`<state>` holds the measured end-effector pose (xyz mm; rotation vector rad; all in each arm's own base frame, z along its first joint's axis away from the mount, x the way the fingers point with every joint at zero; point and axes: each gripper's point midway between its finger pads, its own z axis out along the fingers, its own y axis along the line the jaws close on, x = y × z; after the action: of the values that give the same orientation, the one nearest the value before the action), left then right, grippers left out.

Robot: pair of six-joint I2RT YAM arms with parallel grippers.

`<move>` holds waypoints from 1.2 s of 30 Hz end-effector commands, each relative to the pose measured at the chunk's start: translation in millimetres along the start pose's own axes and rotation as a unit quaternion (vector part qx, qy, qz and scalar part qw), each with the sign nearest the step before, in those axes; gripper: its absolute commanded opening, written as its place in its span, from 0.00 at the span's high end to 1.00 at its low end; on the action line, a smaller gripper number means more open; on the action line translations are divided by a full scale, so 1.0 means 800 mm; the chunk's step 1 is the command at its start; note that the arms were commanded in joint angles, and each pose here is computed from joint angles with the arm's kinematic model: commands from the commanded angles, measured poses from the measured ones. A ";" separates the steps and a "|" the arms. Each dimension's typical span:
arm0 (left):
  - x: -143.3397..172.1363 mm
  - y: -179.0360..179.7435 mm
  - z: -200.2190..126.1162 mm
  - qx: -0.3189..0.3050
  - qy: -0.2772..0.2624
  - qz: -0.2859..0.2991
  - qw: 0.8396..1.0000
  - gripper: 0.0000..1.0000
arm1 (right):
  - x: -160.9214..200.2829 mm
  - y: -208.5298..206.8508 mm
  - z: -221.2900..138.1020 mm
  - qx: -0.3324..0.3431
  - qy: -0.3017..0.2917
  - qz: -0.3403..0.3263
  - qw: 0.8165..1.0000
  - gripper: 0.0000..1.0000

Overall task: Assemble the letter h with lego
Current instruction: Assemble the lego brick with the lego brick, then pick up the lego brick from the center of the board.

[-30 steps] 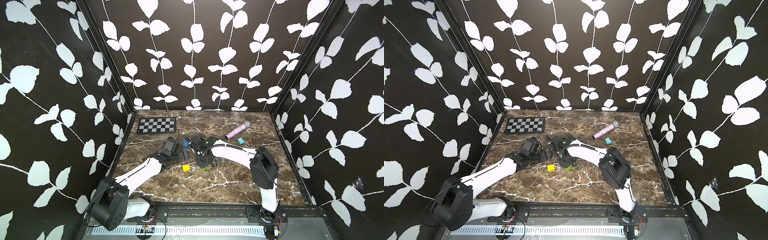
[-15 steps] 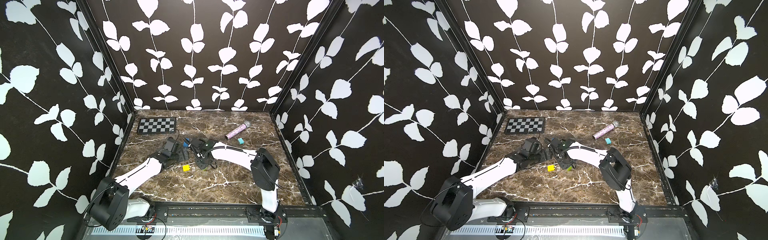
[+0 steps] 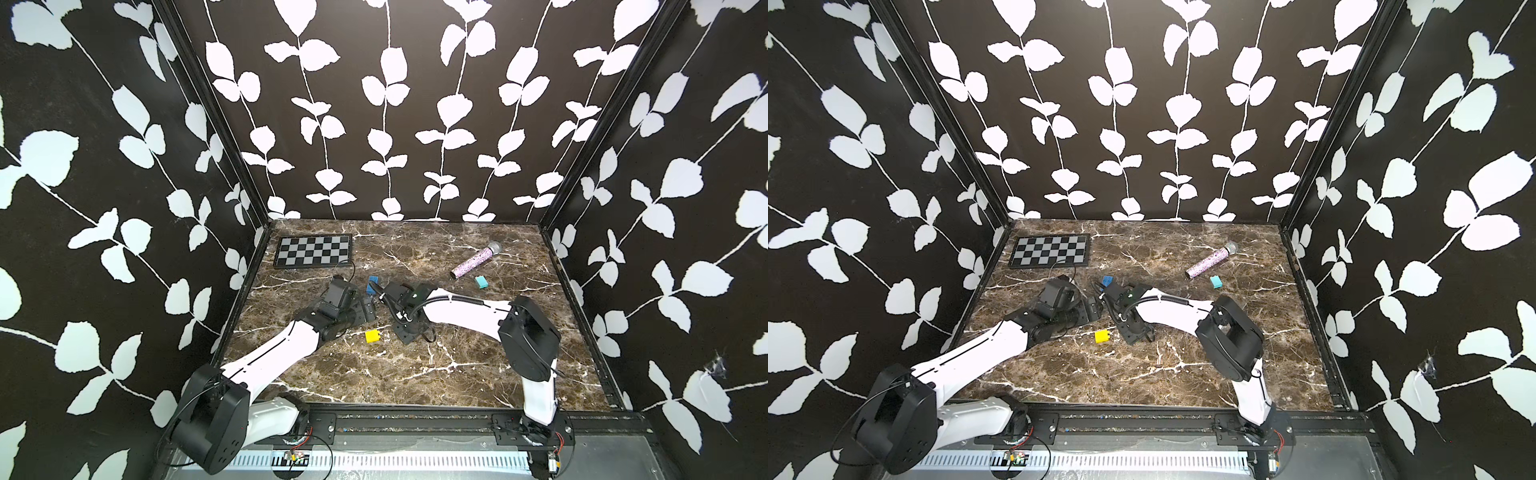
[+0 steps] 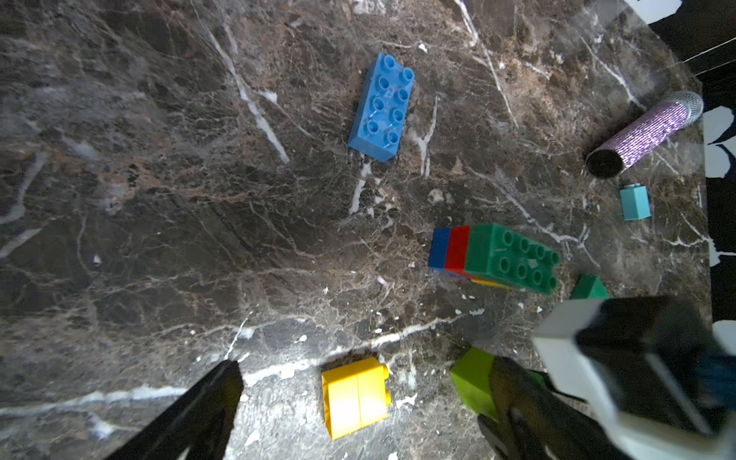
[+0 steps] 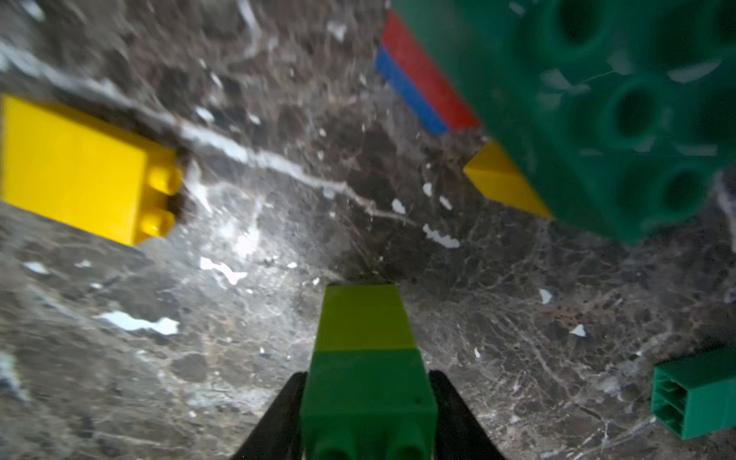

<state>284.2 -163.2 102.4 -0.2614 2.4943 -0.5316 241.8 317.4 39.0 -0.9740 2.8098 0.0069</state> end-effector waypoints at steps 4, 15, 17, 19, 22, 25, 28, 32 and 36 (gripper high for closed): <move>-0.007 0.006 -0.009 -0.004 -0.025 0.002 1.000 0.01 | 0.004 0.010 -0.004 -0.025 0.007 0.025 0.999 0.29; -0.020 0.009 -0.022 -0.010 -0.056 0.021 0.998 0.01 | -0.026 0.000 -0.072 -0.077 -0.104 0.081 0.988 0.01; -0.024 0.007 -0.029 -0.007 -0.068 0.027 0.997 0.01 | -0.028 -0.019 -0.088 -0.098 -0.135 0.120 0.979 0.01; -0.026 0.002 -0.033 -0.001 -0.078 0.034 0.996 0.01 | -0.032 -0.046 -0.096 -0.123 -0.163 0.177 0.963 0.01; -0.024 -0.009 -0.035 0.004 -0.080 0.054 0.995 0.01 | -0.031 -0.096 -0.111 -0.146 -0.196 0.253 0.936 0.04; -0.018 -0.031 -0.034 0.005 -0.075 0.100 0.992 0.01 | -0.020 -0.150 -0.097 -0.100 -0.192 0.295 0.931 0.07; 0.000 -0.063 -0.022 -0.003 -0.055 0.170 0.984 0.01 | -0.013 -0.196 -0.073 -0.056 -0.181 0.323 0.927 0.09; 0.035 -0.093 0.009 -0.012 0.015 0.199 0.980 0.05 | -0.018 -0.232 -0.058 -0.017 -0.207 0.331 0.921 0.13; 0.067 -0.126 0.017 -0.036 0.054 0.188 0.980 0.07 | -0.022 -0.237 -0.039 -0.008 -0.223 0.326 0.919 0.14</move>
<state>269.1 -267.5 107.7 0.2450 2.5177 -0.3573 352.2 175.5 78.3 0.0232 2.6390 0.2977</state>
